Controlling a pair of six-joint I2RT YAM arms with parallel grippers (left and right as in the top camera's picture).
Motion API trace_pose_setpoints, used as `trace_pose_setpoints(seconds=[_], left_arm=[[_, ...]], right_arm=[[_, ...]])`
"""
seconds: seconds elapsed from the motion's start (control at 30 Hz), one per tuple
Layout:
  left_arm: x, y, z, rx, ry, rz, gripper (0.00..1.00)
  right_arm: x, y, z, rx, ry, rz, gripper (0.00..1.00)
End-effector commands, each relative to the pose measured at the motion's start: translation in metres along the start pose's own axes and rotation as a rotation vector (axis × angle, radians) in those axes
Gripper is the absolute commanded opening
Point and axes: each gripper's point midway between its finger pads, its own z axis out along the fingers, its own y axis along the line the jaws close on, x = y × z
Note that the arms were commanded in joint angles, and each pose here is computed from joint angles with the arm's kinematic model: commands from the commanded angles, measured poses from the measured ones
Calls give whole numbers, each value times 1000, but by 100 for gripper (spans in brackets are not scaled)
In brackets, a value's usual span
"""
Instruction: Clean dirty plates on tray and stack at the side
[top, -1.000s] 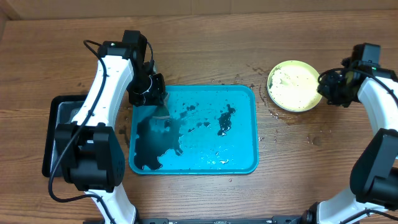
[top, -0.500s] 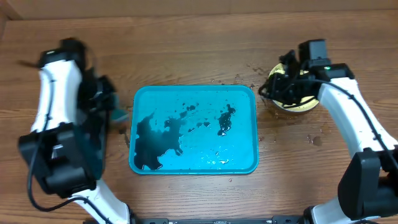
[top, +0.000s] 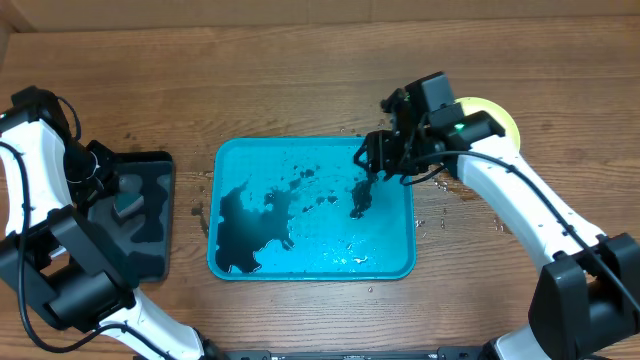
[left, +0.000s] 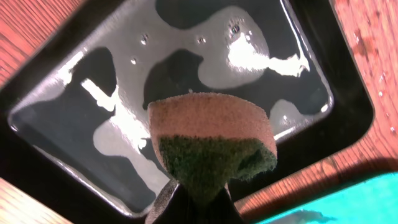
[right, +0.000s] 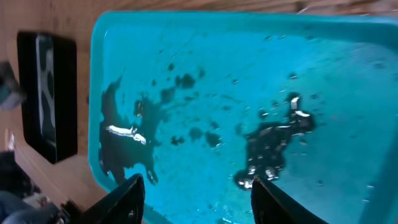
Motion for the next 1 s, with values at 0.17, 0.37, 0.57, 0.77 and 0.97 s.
trace_pose_setpoints(seconds=[0.17, 0.37, 0.57, 0.77, 0.97], left_arm=[[-8, 19, 52, -149, 62, -9, 9], [-1, 21, 82, -179, 144, 20, 7], [-11, 21, 66, -170, 121, 10, 100], [-21, 0, -5, -36, 66, -5, 100], [4, -15, -93, 166, -40, 32, 100]], right_arm=[[12, 21, 2, -1, 20, -71, 57], [13, 21, 2, 0, 23, -69, 58], [15, 20, 2, 3, 30, -66, 58], [15, 21, 0, 0, 27, -85, 55], [21, 39, -38, -23, -24, -110, 53]])
